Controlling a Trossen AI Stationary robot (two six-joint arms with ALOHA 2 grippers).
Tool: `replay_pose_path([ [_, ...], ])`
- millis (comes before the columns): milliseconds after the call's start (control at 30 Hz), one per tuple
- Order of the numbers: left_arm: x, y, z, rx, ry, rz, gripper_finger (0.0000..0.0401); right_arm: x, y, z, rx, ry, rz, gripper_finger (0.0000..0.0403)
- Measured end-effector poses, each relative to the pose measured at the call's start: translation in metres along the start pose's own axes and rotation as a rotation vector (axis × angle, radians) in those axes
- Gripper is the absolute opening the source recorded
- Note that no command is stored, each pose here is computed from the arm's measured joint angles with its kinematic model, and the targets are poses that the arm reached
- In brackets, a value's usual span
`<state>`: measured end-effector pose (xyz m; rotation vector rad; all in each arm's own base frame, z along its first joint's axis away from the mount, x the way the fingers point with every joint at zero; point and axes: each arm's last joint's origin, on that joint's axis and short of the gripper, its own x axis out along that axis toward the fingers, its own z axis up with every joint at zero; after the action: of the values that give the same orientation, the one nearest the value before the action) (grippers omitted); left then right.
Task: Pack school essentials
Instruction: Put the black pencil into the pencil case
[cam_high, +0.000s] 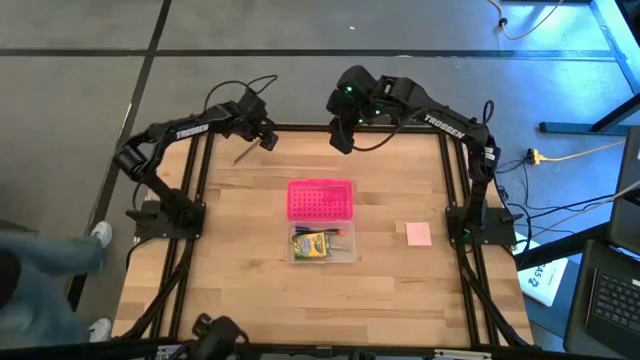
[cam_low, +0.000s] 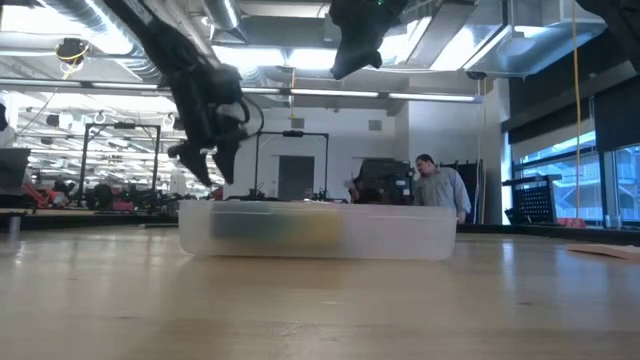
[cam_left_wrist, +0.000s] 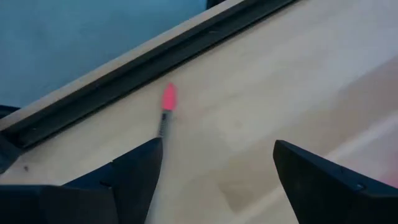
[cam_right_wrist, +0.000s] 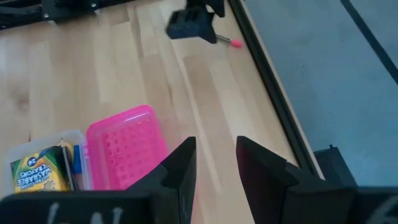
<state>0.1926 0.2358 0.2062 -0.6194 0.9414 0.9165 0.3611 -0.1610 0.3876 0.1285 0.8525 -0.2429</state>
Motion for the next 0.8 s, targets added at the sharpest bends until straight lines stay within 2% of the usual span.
replay_pose_path([
  [167, 0.023, 0.009, 0.004, 0.035, 0.004, 0.033, 0.0299, -0.001, -0.005, 0.000, 0.007, -0.005, 0.024, 0.0116],
  [467, 0.046, 0.012, 0.006, 0.098, 0.001, 0.035, 0.0298, -0.001, -0.007, -0.001, -0.011, -0.006, 0.021, 0.0116],
  [800, 0.067, 0.012, 0.005, 0.098, 0.012, 0.043, 0.0298, -0.001, -0.007, -0.001, -0.011, -0.006, 0.020, 0.0116],
])
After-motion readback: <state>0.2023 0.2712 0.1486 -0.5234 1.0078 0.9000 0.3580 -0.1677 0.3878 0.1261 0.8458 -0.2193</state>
